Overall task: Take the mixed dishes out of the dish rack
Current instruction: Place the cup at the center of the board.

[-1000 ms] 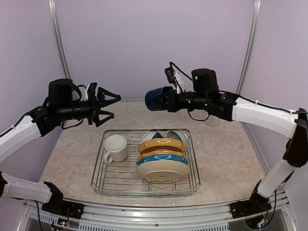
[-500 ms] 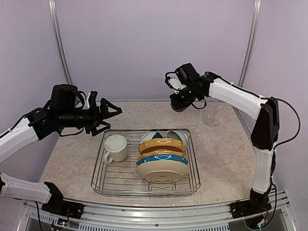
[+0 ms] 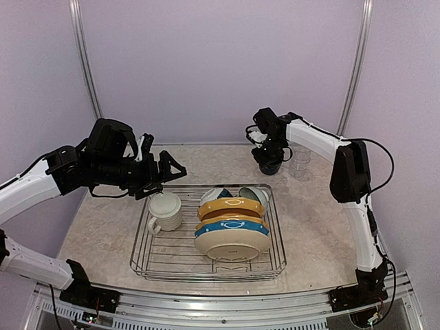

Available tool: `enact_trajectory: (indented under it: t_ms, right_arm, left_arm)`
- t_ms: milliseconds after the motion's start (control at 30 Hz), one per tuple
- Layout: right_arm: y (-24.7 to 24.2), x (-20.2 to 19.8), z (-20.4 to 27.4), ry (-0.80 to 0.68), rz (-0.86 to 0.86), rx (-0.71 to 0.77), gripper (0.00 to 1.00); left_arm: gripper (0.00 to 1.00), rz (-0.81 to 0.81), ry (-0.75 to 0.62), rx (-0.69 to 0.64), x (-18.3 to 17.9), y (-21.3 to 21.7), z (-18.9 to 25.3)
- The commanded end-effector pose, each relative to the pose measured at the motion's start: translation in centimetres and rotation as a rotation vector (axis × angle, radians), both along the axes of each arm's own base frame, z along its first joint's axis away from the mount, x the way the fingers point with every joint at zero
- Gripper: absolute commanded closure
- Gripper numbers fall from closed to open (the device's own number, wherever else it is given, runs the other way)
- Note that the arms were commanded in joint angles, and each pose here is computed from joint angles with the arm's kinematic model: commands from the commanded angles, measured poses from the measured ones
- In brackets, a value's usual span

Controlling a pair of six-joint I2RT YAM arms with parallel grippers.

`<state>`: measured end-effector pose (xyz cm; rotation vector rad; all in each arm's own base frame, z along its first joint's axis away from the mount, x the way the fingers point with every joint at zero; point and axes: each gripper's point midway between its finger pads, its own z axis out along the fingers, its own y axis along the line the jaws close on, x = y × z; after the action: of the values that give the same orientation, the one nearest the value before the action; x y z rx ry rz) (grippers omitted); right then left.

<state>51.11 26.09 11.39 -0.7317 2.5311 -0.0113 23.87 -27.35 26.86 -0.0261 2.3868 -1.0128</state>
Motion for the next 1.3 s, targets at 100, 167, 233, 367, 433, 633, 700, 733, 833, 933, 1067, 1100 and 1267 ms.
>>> enact_trajectory:
  t_ms: [100, 167, 233, 367, 433, 633, 700, 733, 833, 933, 1067, 1100, 1267]
  right_arm:
    - [-1.6, 1.6, -0.5, 0.014, -0.058, 0.044, 1.00]
    - [-1.4, 1.6, -1.1, 0.024, -0.049, 0.053, 1.00]
    - [-1.4, 1.7, -1.6, 0.036, -0.045, 0.053, 1.00]
    - [-2.0, 2.0, -2.5, 0.044, -0.057, 0.044, 0.99]
    - [-2.1, 2.1, -2.8, 0.048, -0.059, 0.040, 0.92]
    - [-2.3, 2.0, -1.5, 0.033, -0.064, 0.036, 0.66]
    - [-2.4, 2.0, -0.1, 0.016, -0.065, 0.046, 0.56]
    - [-2.4, 2.0, 0.6, 0.007, -0.064, 0.052, 0.52]
    - [-2.3, 1.5, 2.8, -0.018, -0.056, 0.076, 0.41]
    - [-2.0, 0.3, 5.1, -0.049, -0.046, 0.104, 0.36]
    - [-0.7, -2.3, 8.2, -0.105, -0.002, 0.189, 0.32]
    - [-0.5, -3.1, 8.7, -0.119, 0.004, 0.206, 0.31]
    - [1.5, -7.7, 10.8, -0.144, 0.079, 0.387, 0.30]
  left_arm:
    - [0.01, 0.028, 0.010, 0.141, 0.0, 1.2, -1.5]
    - [0.01, 0.030, 0.021, 0.157, 0.0, 1.2, -1.8]
    - [0.01, 0.035, 0.039, 0.182, 0.1, 1.3, -2.2]
    - [0.01, 0.065, 0.089, 0.291, 0.6, 2.1, -3.7]
    - [0.01, 0.076, 0.117, 0.346, 0.7, 2.4, -4.4]
    - [0.01, 0.079, 0.157, 0.480, 1.7, 2.7, -6.2]
    - [0.01, 0.085, 0.171, 0.528, 2.2, 3.1, -6.6]
    - [0.01, 0.090, 0.181, 0.553, 2.4, 3.3, -6.9]
    - [0.01, 0.085, 0.209, 0.593, 2.8, 3.5, -7.9]
    - [0.01, 0.086, 0.230, 0.608, 2.7, 3.9, -8.7]
    - [0.05, 0.078, 0.277, 0.598, 1.7, 4.7, -10.3]
    - [0.05, 0.071, 0.281, 0.593, 1.5, 4.7, -10.6]
    - [0.02, 0.045, 0.316, 0.577, 0.2, 4.2, -12.2]
